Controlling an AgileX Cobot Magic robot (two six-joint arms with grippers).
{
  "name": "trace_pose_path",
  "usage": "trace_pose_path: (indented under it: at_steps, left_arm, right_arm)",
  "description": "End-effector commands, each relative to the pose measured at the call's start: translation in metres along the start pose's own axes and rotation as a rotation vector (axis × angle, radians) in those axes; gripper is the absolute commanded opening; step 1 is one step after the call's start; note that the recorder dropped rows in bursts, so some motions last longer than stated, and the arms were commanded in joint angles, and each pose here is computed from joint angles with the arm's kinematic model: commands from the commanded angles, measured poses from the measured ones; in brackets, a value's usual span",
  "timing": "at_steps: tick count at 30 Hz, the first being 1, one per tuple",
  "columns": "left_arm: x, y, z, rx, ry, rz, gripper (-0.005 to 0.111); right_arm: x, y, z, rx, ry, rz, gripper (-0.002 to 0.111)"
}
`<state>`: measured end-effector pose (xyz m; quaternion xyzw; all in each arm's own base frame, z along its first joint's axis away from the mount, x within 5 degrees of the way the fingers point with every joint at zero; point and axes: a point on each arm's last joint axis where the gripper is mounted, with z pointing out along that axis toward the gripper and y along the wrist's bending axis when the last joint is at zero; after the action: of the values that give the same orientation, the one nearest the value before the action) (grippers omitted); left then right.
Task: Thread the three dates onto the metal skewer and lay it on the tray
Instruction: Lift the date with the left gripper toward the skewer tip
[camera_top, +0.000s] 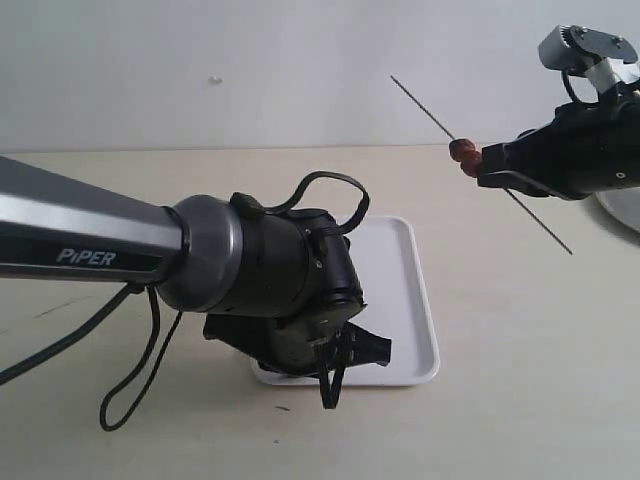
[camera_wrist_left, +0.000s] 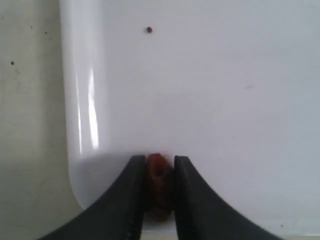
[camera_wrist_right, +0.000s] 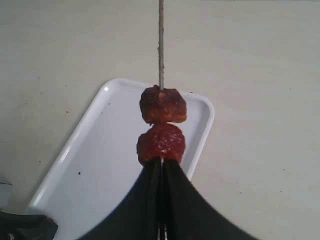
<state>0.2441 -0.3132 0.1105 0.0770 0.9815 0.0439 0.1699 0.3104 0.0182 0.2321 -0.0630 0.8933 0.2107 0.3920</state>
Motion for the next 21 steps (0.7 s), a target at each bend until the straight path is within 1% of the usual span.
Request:
trace_pose_path:
  at_steps: [1, 6, 10, 13, 16, 18, 21]
  left_arm:
    - [0.001, 0.002, 0.003, -0.01, 0.018, 0.011, 0.015]
    - [-0.008, 0.006, -0.012, 0.005, -0.027, 0.042, 0.015]
    - [-0.025, 0.019, -0.035, 0.034, -0.096, 0.014, 0.015]
    - [-0.042, 0.032, -0.052, 0.084, -0.153, -0.01, 0.015]
    - [-0.06, 0.046, -0.067, 0.153, -0.22, -0.058, 0.015]
    - [-0.071, 0.055, -0.074, 0.205, -0.268, -0.095, 0.015]
    - [-0.089, 0.07, -0.084, 0.314, -0.322, -0.18, 0.015]
  right_arm:
    - [0.0, 0.003, -0.002, -0.016, -0.001, -0.003, 0.0]
    - [0.0, 0.003, -0.002, -0.018, 0.0, -0.003, 0.0]
    - [0.0, 0.003, -0.002, -0.016, 0.001, -0.007, 0.0]
    - [0.0, 0.003, -0.002, -0.019, 0.004, -0.011, 0.0]
    - [0.001, 0.003, -0.002, -0.024, 0.013, -0.025, 0.0]
    - [0.002, 0.005, -0.002, -0.037, 0.024, -0.033, 0.0]
    - [0.003, 0.007, -0.002, -0.062, 0.034, -0.033, 0.0]
